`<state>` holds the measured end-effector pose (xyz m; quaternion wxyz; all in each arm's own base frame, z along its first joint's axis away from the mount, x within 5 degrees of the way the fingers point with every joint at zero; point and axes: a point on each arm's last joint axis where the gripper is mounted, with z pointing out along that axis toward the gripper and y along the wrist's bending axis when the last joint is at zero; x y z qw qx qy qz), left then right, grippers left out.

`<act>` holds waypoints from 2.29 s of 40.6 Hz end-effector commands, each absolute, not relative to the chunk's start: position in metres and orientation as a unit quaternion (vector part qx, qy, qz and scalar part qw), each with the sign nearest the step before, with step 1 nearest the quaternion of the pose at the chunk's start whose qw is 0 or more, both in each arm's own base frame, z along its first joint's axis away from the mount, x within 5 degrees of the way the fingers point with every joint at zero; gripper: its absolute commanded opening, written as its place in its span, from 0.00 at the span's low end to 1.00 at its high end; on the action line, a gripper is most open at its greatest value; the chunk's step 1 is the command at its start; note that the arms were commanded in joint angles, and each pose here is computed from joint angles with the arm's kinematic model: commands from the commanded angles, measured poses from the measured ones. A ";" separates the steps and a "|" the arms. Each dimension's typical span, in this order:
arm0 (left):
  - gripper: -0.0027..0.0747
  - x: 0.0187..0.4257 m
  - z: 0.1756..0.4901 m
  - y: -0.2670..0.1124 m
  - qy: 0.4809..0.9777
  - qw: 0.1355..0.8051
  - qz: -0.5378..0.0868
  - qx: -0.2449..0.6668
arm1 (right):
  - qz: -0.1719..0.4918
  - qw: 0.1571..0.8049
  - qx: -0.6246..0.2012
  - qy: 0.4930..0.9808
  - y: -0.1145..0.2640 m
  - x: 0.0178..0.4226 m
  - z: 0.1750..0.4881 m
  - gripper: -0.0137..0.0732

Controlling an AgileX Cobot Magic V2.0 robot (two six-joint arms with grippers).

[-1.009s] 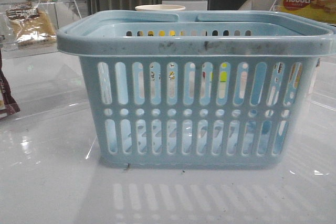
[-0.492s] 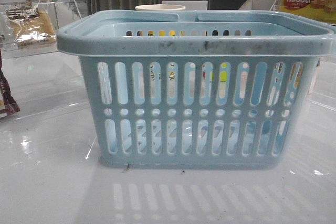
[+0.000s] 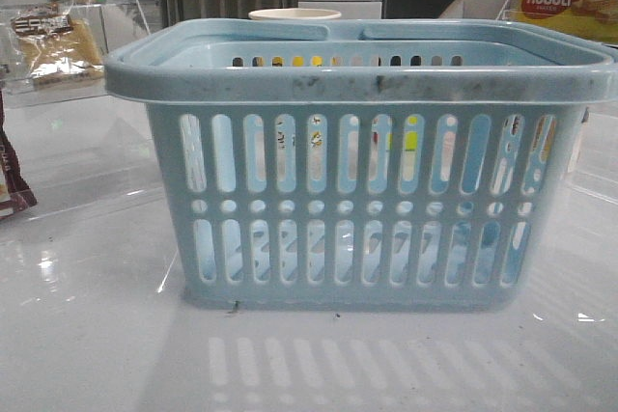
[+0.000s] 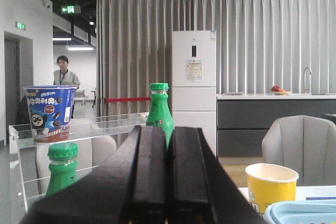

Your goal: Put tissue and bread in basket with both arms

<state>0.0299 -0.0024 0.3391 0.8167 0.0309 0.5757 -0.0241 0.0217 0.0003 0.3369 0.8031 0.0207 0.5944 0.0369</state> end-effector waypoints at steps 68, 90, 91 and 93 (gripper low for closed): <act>0.66 0.119 0.322 -0.008 0.839 0.542 -0.007 0.043 | 0.000 0.530 0.031 0.847 -0.004 0.130 0.338 0.80; 0.48 0.119 0.322 -0.008 0.839 0.542 -0.007 0.043 | -0.046 0.450 0.119 0.884 -0.061 0.277 0.366 0.80; 0.48 0.119 0.322 -0.008 0.839 0.542 -0.007 0.043 | -0.046 0.449 0.120 0.884 -0.063 0.283 0.367 0.80; 0.46 0.119 0.322 -0.008 0.839 0.542 -0.007 0.043 | -0.046 0.440 0.120 0.889 -0.066 0.297 0.365 0.80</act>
